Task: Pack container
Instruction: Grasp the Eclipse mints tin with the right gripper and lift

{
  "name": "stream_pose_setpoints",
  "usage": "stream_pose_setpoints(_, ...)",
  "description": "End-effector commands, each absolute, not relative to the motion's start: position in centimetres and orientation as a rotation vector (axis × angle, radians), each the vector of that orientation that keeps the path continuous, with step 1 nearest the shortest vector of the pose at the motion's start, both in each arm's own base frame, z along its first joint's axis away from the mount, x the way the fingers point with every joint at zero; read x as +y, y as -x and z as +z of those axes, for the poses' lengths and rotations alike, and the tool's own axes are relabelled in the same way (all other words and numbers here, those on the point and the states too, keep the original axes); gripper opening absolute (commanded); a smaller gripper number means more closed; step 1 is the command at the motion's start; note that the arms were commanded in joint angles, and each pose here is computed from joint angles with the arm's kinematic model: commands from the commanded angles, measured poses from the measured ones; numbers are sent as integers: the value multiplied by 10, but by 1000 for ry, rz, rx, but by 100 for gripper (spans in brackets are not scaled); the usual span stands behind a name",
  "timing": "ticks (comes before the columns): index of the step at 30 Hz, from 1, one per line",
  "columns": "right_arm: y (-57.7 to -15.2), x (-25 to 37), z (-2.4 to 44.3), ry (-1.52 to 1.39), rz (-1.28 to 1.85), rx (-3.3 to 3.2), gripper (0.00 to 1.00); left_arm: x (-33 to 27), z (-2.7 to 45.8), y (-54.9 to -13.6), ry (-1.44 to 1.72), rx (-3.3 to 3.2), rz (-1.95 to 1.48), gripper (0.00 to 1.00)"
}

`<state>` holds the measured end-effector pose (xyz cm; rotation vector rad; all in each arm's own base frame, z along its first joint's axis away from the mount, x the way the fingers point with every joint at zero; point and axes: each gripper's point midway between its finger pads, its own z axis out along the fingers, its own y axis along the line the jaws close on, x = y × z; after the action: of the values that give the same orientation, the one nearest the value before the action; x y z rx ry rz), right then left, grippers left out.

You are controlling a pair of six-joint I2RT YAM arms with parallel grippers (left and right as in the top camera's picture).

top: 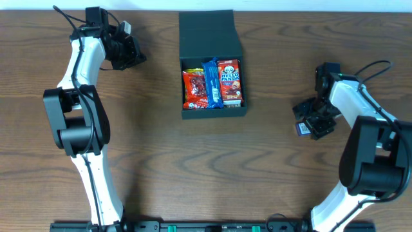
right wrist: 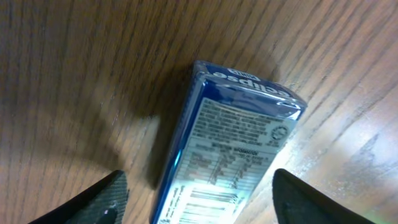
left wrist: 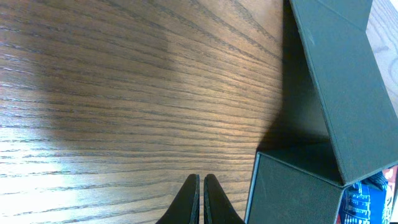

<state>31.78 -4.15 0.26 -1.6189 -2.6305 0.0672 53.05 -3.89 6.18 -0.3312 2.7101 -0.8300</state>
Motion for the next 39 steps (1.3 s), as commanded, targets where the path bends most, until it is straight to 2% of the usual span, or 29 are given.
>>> stream_pose_setpoints(1,-314,-43,-2,1616,71,-2624,73,-38,81,-532,284,2675,-816,6)
stream_pose_setpoints(9,-314,-43,-8,1623,66,-2634,73,-38,81,-532,284,2675,-816,6)
stream_pose_setpoints(16,-321,-45,-9,1638,56,-2659,56,-38,81,-532,285,2675,-816,6)
stream_pose_setpoints(30,-325,-46,-9,1560,51,-2724,45,-38,81,-532,284,2675,-816,6)
stream_pose_setpoints(35,-334,-45,-8,1537,11,-2769,41,-38,81,-532,284,2675,-816,6)
stream_pose_setpoints(39,-354,-37,-3,1505,-117,-2830,34,-38,81,-532,284,2675,-816,6)
